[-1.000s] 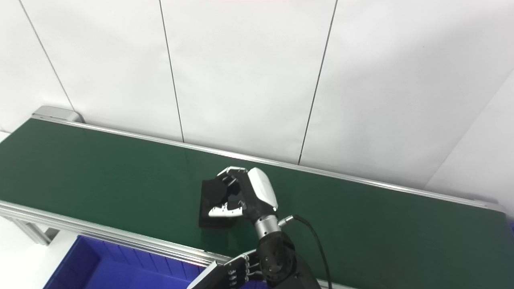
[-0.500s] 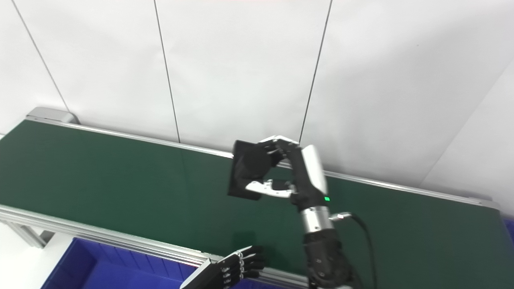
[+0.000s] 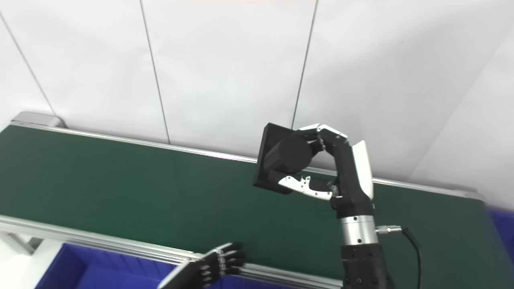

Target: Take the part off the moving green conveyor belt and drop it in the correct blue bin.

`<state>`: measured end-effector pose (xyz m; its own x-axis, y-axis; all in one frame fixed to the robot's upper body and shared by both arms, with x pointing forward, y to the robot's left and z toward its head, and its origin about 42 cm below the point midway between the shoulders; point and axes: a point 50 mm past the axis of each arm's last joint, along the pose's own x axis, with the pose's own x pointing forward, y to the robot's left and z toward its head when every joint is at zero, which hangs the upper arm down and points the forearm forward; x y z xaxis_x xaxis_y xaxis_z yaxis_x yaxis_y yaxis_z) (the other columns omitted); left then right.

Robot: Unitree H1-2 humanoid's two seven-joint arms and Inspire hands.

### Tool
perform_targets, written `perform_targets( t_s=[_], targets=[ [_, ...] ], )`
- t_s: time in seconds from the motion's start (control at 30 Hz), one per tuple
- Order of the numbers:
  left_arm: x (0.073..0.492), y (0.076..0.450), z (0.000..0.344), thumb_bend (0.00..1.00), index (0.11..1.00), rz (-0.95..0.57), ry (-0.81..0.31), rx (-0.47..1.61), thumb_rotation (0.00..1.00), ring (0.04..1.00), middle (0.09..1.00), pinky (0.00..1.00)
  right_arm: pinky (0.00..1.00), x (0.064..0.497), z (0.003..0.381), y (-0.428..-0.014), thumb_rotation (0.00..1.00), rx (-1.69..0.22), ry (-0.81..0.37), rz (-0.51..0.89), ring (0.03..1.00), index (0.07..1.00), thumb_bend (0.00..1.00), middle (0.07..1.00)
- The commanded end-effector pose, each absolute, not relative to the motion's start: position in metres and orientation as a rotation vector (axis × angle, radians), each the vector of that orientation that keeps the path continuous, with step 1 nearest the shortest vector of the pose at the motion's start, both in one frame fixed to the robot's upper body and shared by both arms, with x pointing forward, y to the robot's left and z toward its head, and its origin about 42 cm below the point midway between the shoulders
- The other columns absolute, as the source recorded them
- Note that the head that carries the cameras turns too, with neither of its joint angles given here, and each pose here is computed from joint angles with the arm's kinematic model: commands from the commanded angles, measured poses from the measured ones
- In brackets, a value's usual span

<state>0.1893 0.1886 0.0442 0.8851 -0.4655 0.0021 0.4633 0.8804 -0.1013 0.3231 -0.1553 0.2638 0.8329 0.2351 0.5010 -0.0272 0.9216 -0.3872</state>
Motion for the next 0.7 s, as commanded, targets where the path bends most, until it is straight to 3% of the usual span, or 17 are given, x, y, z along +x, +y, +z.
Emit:
perform_targets(
  t_s=[0.0, 0.23, 0.67],
  targets=[
    [0.193, 0.194, 0.056, 0.94, 0.892, -0.495, -0.047, -0.108, 0.13, 0.865, 0.878, 0.85, 0.41, 0.313, 0.279, -0.16, 0.0, -0.37, -0.619, 0.104, 0.441, 0.499, 0.52, 0.497],
    [0.196, 0.214, 0.059, 0.95, 0.898, -0.494, -0.056, -0.097, 0.15, 0.867, 0.881, 0.86, 0.37, 0.282, 0.272, -0.179, 0.0, -0.405, -0.588, 0.019, 0.428, 0.509, 0.52, 0.498],
    [0.201, 0.24, 0.071, 0.97, 0.885, -0.497, -0.065, -0.102, 0.15, 0.863, 0.875, 0.85, 0.42, 0.213, 0.239, -0.202, 0.0, -0.386, -0.459, -0.159, 0.462, 0.475, 0.52, 0.507]
  ],
)
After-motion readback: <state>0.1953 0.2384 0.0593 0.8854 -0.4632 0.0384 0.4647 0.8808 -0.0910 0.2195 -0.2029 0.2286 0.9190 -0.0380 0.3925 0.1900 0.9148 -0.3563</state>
